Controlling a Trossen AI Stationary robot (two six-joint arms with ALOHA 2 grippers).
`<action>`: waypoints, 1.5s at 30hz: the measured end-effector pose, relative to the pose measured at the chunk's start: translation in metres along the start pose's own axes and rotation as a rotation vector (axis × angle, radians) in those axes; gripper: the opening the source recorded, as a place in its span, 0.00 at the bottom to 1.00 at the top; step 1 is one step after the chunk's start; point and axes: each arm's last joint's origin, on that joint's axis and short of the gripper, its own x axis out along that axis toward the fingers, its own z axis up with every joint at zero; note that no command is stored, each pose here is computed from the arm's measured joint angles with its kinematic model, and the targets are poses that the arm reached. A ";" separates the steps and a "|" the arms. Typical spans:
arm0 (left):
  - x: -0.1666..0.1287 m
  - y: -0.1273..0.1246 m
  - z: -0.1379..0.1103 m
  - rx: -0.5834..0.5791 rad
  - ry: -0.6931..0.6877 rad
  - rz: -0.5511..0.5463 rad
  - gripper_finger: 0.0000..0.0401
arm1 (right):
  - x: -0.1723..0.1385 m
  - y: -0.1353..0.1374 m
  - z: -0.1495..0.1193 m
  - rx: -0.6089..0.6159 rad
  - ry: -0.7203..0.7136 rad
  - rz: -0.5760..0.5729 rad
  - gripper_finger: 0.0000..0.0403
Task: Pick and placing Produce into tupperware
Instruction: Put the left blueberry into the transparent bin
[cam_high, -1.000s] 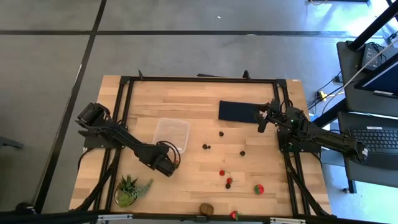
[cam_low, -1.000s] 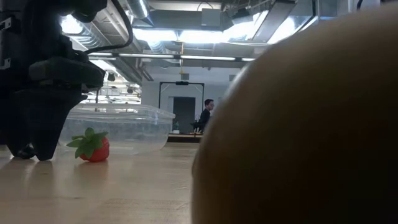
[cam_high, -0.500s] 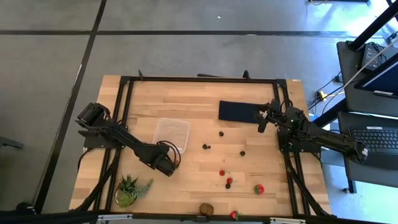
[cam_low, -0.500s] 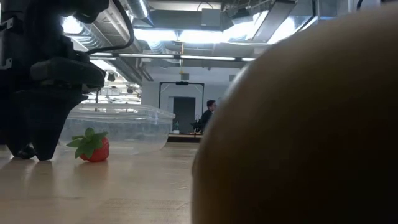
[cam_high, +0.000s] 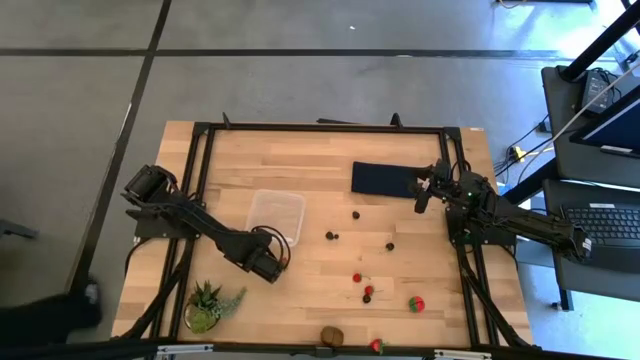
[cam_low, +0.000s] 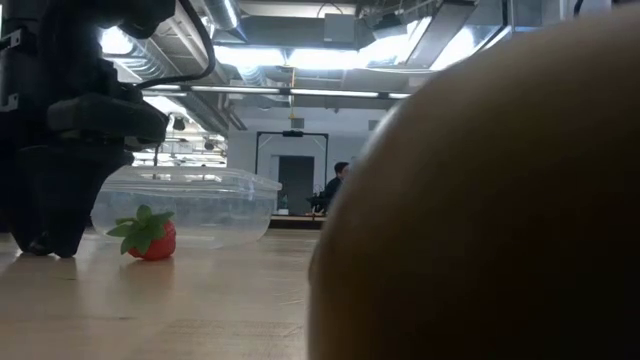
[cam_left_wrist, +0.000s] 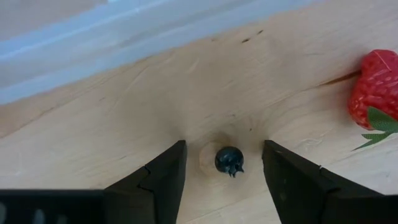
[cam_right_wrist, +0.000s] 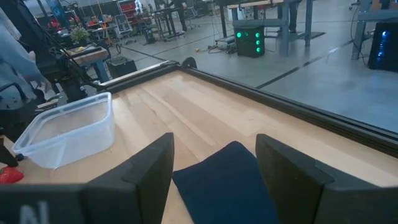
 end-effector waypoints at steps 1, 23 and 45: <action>0.000 0.000 0.000 0.000 0.001 0.000 0.48 | 0.000 0.000 0.000 0.000 0.000 0.000 0.57; 0.000 -0.001 0.000 -0.001 0.008 -0.008 0.28 | 0.000 0.000 0.000 0.000 0.000 0.000 0.57; 0.000 -0.001 -0.001 0.001 0.007 -0.010 0.16 | 0.000 0.000 0.000 0.000 0.000 0.000 0.57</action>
